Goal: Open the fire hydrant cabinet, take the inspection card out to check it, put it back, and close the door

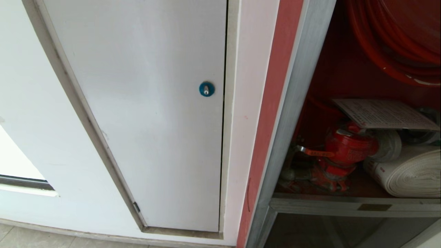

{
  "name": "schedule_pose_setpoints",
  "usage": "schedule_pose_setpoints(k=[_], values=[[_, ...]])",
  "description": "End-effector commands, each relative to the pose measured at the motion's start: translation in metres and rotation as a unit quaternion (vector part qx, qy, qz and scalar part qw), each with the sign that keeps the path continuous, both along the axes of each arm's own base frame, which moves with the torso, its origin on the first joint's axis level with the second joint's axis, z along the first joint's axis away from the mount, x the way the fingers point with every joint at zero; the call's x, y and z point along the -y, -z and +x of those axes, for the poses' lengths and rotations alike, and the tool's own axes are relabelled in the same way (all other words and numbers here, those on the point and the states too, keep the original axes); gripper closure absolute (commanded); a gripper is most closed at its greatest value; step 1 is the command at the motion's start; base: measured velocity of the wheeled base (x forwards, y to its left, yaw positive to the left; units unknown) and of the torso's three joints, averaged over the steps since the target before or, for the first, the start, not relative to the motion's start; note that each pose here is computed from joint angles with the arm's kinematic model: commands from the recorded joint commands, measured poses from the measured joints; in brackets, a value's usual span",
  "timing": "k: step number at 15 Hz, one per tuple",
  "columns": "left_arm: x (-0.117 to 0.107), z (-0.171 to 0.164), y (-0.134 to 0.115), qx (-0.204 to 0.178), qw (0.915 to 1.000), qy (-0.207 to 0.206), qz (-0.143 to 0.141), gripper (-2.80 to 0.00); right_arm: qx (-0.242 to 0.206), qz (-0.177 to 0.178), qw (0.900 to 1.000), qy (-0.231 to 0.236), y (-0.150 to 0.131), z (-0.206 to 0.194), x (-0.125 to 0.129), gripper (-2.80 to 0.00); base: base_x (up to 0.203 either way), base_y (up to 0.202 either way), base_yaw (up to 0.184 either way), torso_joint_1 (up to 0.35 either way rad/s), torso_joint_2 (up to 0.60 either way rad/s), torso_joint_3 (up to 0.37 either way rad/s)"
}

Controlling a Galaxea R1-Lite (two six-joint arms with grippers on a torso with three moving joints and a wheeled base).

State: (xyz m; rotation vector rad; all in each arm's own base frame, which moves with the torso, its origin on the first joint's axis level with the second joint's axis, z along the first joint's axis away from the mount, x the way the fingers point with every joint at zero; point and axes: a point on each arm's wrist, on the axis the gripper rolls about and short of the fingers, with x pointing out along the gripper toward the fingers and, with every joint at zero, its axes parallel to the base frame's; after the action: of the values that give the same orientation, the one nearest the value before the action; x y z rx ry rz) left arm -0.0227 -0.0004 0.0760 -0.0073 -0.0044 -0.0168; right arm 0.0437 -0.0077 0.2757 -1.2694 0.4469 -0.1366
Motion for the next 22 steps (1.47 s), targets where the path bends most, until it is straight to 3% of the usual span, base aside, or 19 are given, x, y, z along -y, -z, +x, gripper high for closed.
schedule_pose_setpoints(k=[1, 10, 22], values=[[0.000, 0.000, 0.000, 0.000, 1.0000, 0.000, 0.000, 0.00, -0.019, -0.008, 1.000, -0.001, -0.003, 0.012, 0.000, -2.80, 0.000, 0.000, 0.000, 0.000, 0.00, 0.000], [0.000, 0.000, 0.000, 0.000, 1.0000, 0.000, 0.000, 0.00, -0.059, -0.013, 0.998, 0.018, 0.006, 0.075, 0.004, -2.80, 0.000, 0.000, 0.000, 0.000, 0.00, 0.000], [0.000, 0.000, 0.000, 0.000, 1.0000, 0.000, 0.000, 0.00, -0.051, -0.009, 0.997, 0.052, 0.018, 0.139, 0.031, -2.80, 0.000, 0.000, 0.000, 0.000, 0.00, 0.000]])
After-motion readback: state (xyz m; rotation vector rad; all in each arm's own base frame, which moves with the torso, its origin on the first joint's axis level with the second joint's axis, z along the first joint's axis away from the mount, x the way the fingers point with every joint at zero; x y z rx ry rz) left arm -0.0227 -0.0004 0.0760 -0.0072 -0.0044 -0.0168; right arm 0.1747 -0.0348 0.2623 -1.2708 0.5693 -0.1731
